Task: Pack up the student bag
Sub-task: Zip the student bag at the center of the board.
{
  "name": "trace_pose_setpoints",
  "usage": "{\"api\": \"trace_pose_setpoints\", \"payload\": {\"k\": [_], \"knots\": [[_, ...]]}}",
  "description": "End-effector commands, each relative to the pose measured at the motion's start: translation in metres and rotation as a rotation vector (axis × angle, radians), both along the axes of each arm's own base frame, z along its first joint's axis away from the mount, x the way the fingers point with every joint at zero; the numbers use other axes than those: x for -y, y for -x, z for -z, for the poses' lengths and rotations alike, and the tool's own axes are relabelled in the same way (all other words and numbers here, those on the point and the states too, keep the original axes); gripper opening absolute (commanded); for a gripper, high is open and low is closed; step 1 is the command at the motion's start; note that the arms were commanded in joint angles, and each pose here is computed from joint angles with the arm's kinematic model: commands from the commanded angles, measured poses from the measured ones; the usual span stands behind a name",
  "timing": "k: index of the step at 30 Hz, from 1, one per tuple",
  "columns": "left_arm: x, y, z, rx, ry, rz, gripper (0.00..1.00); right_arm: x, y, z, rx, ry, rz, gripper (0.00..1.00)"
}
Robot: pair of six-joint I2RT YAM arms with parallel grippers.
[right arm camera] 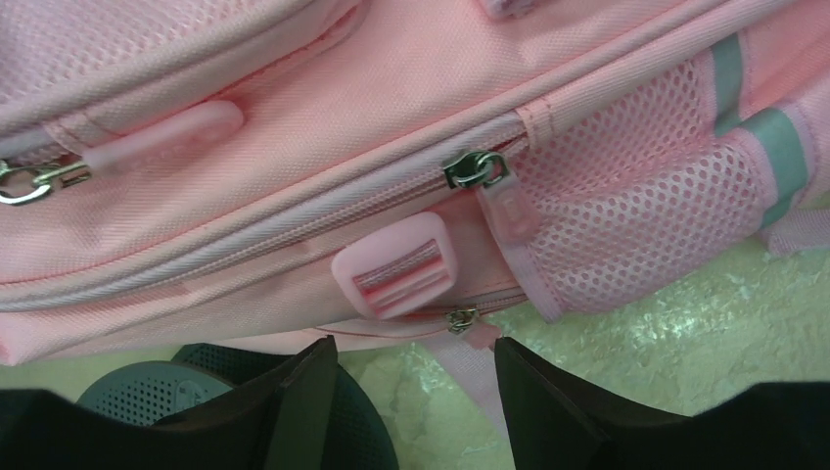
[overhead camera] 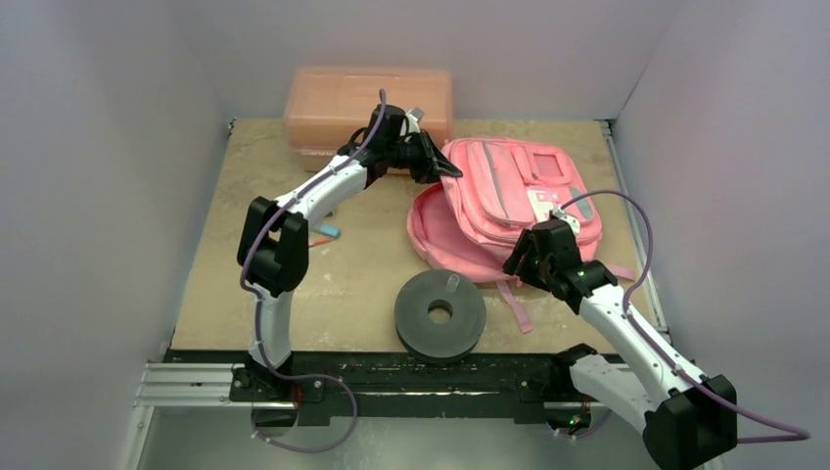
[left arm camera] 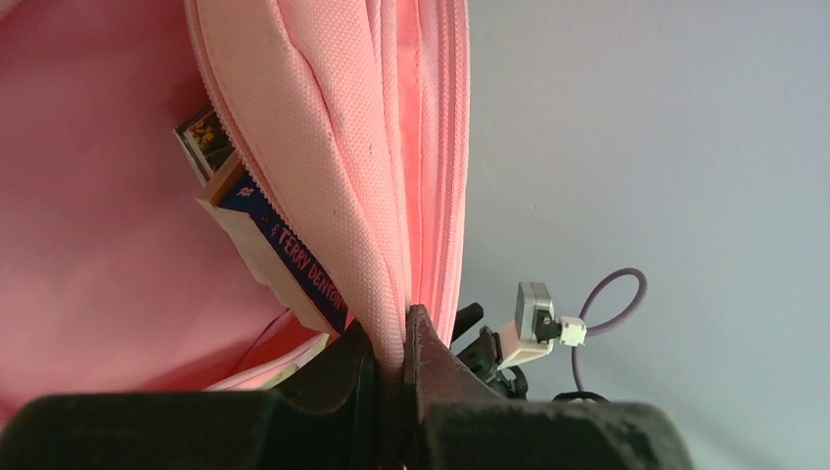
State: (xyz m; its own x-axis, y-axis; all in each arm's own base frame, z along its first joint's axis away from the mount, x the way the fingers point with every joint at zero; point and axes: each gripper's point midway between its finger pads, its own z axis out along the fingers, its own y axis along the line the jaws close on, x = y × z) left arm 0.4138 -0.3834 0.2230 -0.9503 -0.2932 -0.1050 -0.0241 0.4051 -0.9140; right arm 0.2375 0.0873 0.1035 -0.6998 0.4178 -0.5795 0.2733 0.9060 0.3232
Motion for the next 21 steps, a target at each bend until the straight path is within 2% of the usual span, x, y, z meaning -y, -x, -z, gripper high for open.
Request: {"api": "trace_pose_setpoints", "payload": {"k": [1, 2, 5, 9, 10, 12, 18, 21], "knots": [[-0.019, -0.033, -0.045, 0.095, 0.082, -0.070, 0.00, 0.000, -0.002, 0.003, 0.023, -0.030, 0.040, 0.73], [-0.018, -0.033, -0.046, 0.092, 0.086, -0.069, 0.00, -0.001, -0.004, 0.004, 0.039, -0.033, 0.027, 0.78], [-0.017, -0.032, -0.045, 0.078, 0.098, -0.059, 0.00, -0.010, -0.011, 0.008, 0.093, -0.041, -0.048, 0.79], [-0.017, -0.030, -0.046, 0.075, 0.099, -0.054, 0.00, -0.025, -0.026, -0.004, 0.222, -0.094, -0.120, 0.71], [-0.017, -0.030, -0.046, 0.075, 0.099, -0.053, 0.00, -0.029, -0.028, -0.004, 0.229, -0.112, -0.130, 0.64], [-0.017, -0.029, -0.048, 0.080, 0.101, -0.051, 0.00, -0.024, -0.028, 0.005, 0.201, -0.094, -0.097, 0.58], [-0.017, -0.028, -0.046, 0.072, 0.100, -0.044, 0.00, -0.022, -0.028, 0.031, 0.147, -0.076, -0.079, 0.61], [-0.018, -0.027, -0.045, 0.072, 0.097, -0.038, 0.00, -0.023, -0.030, 0.028, 0.158, -0.059, -0.104, 0.58]]}}
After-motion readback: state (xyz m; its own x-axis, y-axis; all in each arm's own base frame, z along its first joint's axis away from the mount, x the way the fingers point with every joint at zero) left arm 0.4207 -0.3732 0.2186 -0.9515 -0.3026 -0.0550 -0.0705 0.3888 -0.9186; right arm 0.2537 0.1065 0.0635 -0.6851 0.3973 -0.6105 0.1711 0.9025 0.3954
